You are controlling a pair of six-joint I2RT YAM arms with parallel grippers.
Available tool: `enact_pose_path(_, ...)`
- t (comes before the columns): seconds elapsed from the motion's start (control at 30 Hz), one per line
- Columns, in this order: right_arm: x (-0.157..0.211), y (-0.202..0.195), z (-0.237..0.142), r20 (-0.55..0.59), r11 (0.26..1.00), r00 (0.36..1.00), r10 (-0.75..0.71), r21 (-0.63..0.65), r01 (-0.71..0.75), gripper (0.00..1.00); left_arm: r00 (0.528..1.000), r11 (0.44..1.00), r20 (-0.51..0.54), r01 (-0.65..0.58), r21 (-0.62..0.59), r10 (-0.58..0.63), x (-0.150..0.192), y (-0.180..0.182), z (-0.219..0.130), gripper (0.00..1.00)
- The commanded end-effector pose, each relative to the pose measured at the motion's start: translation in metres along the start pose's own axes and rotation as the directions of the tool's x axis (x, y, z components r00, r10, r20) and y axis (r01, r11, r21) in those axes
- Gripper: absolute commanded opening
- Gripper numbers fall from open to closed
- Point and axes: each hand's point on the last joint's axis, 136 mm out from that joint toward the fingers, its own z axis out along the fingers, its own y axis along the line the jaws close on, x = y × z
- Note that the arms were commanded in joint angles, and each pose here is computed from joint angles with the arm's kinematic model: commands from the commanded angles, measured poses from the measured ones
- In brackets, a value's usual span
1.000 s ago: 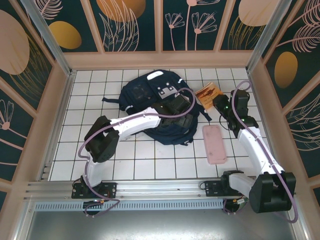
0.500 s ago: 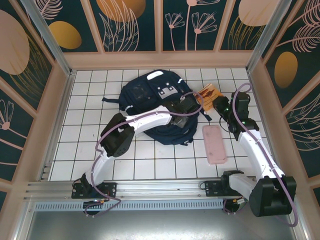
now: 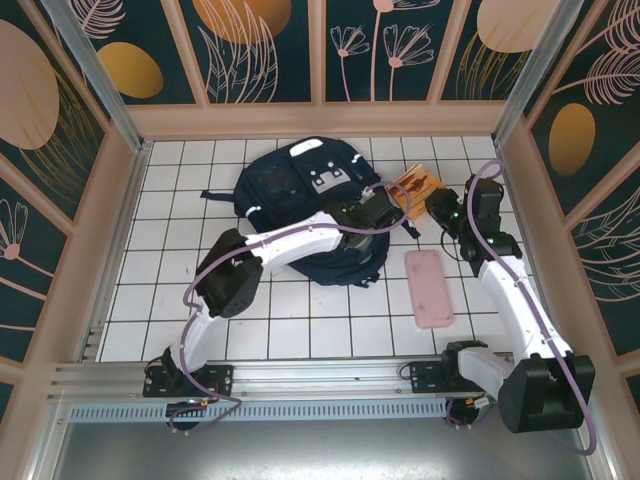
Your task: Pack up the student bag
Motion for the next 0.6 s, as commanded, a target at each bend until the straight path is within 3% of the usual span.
enact_pose_path(0.0, -0.022, 0.013, -0.017, 0.063, 0.999, 0.997, -0.047, -0.005, 0.047, 0.18, 0.982, 0.990, 0.173, 0.095, -0.102, -0.076, -0.043, 0.048, -0.046, 0.02)
enact_pose_path(0.27, -0.014, 0.019, -0.032, 0.000, 0.997, 0.997, -0.071, -0.004, 0.071, 0.19, 0.927, 0.970, 0.344, 0.205, -0.128, -0.150, -0.075, 0.083, -0.098, 0.00)
enact_pose_path(0.43, 0.007, 0.010, -0.039, -0.078, 0.999, 0.996, -0.035, 0.022, 0.036, 0.19, 0.839, 0.934, 0.489, 0.335, -0.120, -0.238, -0.104, 0.101, -0.127, 0.00)
enact_pose_path(0.57, 0.024, 0.032, -0.048, -0.148, 0.993, 0.988, -0.037, -0.117, 0.020, 0.20, 0.772, 0.914, 0.576, 0.394, -0.102, -0.268, -0.123, 0.112, -0.146, 0.00)
